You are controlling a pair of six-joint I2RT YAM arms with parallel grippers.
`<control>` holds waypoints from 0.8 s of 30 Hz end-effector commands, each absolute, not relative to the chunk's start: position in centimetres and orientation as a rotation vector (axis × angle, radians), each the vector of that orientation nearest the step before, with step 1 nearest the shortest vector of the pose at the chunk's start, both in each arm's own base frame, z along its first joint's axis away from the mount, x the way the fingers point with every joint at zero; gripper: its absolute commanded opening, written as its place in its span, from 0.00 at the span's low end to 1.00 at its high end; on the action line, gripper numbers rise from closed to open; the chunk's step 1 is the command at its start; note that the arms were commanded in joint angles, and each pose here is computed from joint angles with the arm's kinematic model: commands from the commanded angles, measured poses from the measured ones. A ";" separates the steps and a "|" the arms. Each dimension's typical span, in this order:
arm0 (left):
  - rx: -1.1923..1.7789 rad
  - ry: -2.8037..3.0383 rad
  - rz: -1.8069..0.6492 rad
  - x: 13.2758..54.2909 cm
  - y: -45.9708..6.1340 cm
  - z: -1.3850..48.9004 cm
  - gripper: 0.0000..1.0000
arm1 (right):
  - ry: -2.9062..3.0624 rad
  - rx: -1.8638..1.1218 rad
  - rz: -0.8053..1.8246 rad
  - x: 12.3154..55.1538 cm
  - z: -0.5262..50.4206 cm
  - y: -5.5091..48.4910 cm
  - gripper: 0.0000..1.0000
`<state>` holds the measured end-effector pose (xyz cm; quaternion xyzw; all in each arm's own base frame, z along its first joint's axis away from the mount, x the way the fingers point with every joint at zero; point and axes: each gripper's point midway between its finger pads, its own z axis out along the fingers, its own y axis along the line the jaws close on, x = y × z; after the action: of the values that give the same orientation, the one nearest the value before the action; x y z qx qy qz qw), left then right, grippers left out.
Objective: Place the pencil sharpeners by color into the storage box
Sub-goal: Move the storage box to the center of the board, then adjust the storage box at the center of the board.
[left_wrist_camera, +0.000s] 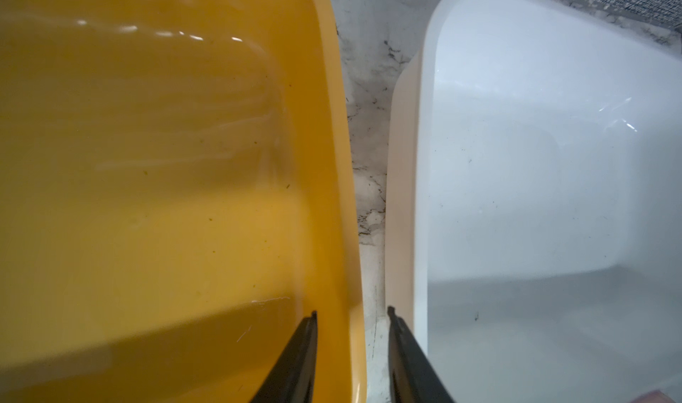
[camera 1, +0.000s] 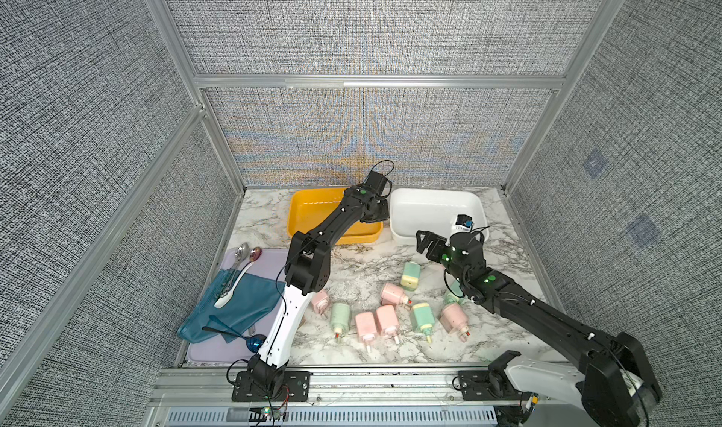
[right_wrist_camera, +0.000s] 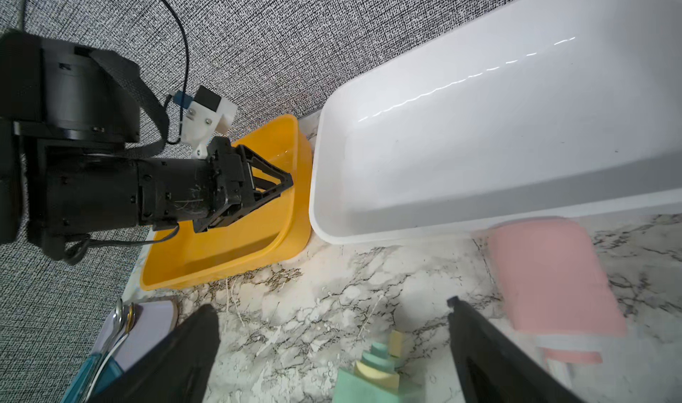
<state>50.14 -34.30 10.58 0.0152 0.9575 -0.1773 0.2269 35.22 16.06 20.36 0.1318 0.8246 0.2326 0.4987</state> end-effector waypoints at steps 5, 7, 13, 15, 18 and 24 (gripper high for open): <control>0.153 2.560 -0.497 51.0 -36.0 11.1 0.99 | 1.978 0.296 0.583 35.6 21.1 16.6 0.99; 0.175 2.558 -0.459 51.2 -36.5 10.5 0.99 | 1.980 0.296 0.581 35.6 21.1 16.6 0.99; 0.139 2.543 -0.360 52.4 -36.4 8.9 0.99 | 1.986 0.304 0.578 35.3 21.1 16.4 0.99; 0.128 2.532 -0.350 52.8 -36.4 8.8 0.99 | 1.983 0.306 0.579 35.2 21.3 16.3 0.99; 0.122 2.528 -0.345 53.2 -36.5 8.3 0.95 | 1.986 0.308 0.574 35.1 21.2 16.2 0.99; 0.141 2.555 -0.370 52.8 -36.9 7.4 0.86 | 1.983 0.313 0.573 35.1 21.3 16.1 0.99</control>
<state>52.83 -37.00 7.77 0.0514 0.9487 -0.1358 0.2807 35.05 16.13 21.11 0.1281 0.8227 0.2379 0.5001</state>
